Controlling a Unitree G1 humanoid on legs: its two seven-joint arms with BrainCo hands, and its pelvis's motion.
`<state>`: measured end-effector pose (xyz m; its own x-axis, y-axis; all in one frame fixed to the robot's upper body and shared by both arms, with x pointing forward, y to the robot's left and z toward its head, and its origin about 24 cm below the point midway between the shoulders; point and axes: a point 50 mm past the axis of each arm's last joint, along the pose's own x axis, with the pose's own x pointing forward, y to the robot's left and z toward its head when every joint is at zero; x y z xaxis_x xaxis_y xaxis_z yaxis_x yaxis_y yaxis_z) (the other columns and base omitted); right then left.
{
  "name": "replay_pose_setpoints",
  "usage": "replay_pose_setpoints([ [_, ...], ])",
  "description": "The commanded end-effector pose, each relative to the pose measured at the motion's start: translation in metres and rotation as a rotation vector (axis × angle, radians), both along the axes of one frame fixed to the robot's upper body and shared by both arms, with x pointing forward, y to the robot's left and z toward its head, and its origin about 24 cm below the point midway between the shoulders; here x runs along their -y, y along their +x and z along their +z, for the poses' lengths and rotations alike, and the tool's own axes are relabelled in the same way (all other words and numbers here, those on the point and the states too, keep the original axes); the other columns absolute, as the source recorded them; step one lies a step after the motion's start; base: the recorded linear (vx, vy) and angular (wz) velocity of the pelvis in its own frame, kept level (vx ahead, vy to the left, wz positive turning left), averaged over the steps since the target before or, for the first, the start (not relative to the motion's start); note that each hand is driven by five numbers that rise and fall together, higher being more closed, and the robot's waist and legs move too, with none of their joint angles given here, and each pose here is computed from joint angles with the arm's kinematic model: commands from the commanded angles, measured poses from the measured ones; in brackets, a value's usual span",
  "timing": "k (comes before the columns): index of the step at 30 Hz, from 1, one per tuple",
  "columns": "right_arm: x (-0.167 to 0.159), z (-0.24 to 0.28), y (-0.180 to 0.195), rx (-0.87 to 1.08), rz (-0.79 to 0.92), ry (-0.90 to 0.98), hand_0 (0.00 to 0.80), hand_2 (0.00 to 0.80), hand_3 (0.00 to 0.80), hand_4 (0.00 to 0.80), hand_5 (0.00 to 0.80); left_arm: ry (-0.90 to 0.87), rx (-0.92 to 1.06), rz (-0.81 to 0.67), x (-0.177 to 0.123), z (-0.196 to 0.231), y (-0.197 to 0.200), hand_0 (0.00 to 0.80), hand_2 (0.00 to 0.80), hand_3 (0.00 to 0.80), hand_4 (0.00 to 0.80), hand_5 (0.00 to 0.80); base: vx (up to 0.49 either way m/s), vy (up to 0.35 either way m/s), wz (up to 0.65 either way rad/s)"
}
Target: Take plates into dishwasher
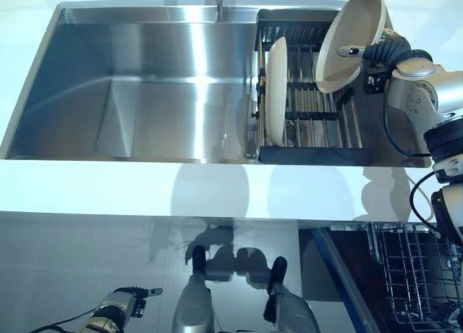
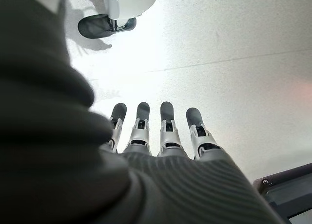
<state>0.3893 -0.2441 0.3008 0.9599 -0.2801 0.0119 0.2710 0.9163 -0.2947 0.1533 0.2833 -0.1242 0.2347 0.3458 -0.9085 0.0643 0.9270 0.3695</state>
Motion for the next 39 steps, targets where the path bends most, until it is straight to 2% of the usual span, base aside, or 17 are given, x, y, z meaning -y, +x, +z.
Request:
replay_pose_setpoints([
  [1,0.010,0.044,-0.010,0.131,-0.103,-0.127,0.800,0.800,0.800,0.800,0.800,0.039,-0.032,0.007,-0.014,0.008,0.004,0.000,0.000,0.000,0.000,0.000,0.000,0.000,0.00],
  [13,0.021,0.068,-0.020,0.206,-0.241,-0.197,0.800,0.800,0.800,0.800,0.800,0.051,-0.033,0.006,-0.017,0.007,0.001,0.000,0.000,0.000,0.000,0.000,0.000,0.000,0.00],
  [29,0.023,0.090,-0.030,0.322,-0.289,-0.245,0.800,0.800,0.800,0.800,0.800,0.084,-0.057,-0.028,-0.024,0.001,-0.021,0.000,0.000,0.000,0.000,0.000,0.014,-0.008,0.00],
  [39,0.028,0.096,-0.034,0.302,-0.311,-0.333,0.800,0.800,0.800,0.800,0.800,0.117,-0.091,-0.086,-0.029,0.000,-0.031,0.000,0.000,0.000,0.000,0.000,0.039,-0.039,-0.03],
])
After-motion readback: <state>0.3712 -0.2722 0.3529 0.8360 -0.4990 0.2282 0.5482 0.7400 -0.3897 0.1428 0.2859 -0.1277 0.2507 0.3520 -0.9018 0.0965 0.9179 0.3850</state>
